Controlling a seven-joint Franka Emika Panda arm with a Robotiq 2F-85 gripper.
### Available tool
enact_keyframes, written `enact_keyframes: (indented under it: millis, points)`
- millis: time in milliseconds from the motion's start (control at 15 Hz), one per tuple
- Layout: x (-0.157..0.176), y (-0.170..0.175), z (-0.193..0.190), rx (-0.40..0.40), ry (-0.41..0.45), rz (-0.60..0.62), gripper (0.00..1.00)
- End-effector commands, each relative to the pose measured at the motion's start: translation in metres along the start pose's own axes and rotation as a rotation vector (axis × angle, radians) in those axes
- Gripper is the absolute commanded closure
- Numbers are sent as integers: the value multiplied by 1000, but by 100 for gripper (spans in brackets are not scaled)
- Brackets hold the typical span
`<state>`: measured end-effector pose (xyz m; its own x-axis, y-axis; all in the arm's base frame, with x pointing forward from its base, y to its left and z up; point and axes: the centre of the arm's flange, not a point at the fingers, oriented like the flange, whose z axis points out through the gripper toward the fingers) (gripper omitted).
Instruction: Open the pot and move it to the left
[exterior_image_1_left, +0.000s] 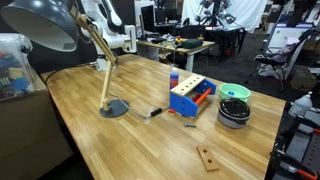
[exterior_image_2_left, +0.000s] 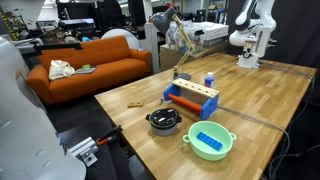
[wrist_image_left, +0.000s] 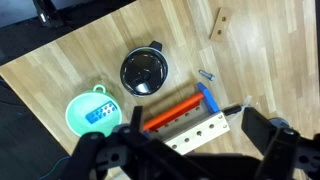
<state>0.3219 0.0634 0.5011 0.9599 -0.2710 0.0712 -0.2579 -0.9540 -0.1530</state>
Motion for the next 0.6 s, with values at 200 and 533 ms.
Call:
enact_keyframes:
  millis: [200, 533]
  points:
    - [0, 0, 0, 0, 0, 0, 0]
    - [17, -11, 18, -14, -21, 51, 0]
